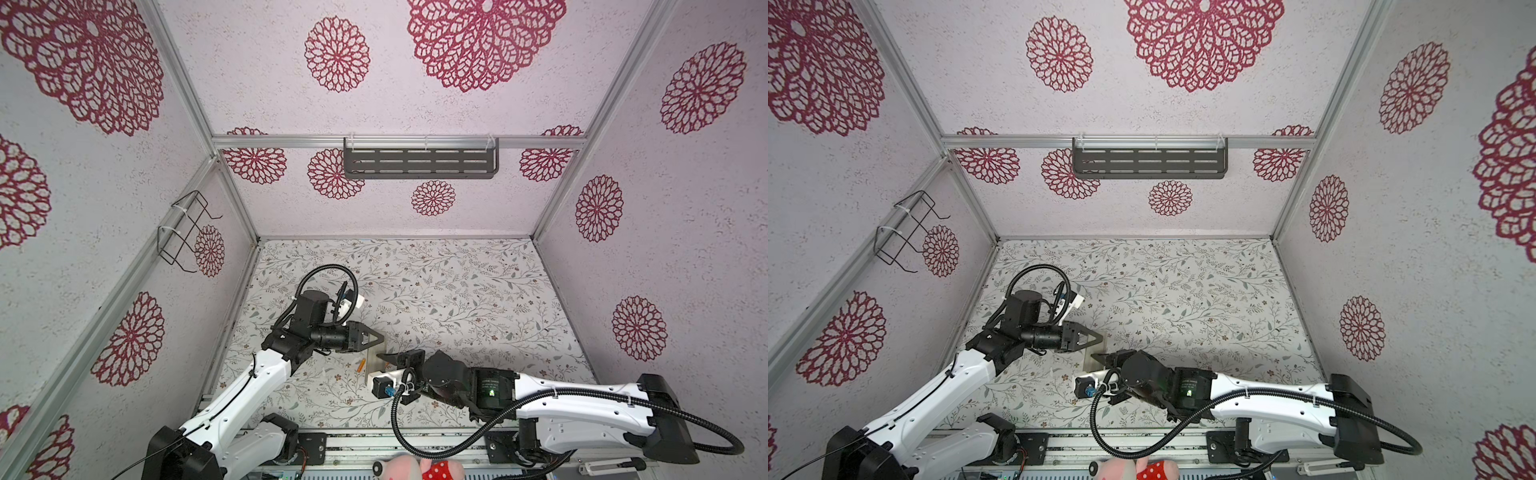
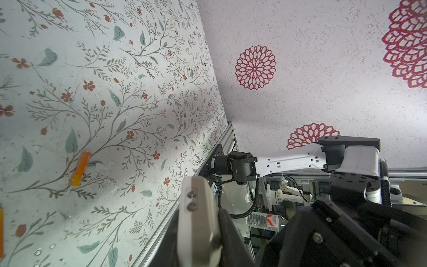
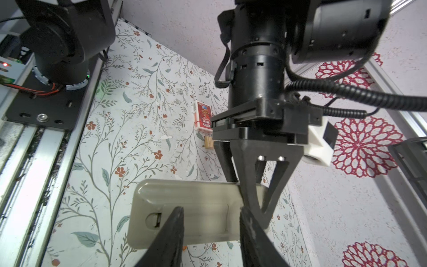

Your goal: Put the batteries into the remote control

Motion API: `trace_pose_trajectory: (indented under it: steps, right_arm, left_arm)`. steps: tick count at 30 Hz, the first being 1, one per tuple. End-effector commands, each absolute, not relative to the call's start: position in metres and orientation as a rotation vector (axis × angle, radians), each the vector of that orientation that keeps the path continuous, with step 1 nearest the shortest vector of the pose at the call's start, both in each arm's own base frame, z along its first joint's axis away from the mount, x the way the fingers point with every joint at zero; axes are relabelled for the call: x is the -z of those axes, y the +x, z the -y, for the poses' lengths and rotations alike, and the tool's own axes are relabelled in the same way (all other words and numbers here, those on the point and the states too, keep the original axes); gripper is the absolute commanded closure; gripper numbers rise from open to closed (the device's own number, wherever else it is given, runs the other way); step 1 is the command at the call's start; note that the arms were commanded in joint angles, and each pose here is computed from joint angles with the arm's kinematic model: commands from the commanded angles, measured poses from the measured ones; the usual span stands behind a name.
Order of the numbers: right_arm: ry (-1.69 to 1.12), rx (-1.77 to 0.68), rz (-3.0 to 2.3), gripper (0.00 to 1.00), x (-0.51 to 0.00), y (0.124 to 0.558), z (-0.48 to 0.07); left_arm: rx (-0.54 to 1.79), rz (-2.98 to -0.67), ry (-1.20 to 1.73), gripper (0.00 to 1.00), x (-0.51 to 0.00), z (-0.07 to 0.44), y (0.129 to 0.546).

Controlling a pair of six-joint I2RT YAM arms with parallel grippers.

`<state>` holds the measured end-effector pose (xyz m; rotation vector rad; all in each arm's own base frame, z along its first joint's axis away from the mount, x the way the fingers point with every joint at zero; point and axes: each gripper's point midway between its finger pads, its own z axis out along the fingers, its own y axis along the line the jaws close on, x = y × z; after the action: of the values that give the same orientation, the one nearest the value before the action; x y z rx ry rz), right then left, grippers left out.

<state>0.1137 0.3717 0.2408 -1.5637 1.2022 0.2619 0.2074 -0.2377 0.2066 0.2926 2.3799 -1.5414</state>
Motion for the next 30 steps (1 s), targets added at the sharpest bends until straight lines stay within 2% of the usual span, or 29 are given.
trace_pose_trajectory:
  steps: [1, 30]
  right_arm:
    - [-1.565, -0.301, -1.218, 0.59, -0.246, 0.111, -0.378]
    - [-1.593, -0.291, -1.240, 0.57, -0.234, 0.112, -0.380]
  left_arm:
    - [1.565, -2.330, 0.340, 1.00, -0.220, 0.239, 0.207]
    - [1.565, -2.334, 0.338, 1.00, -0.219, 0.239, 0.207]
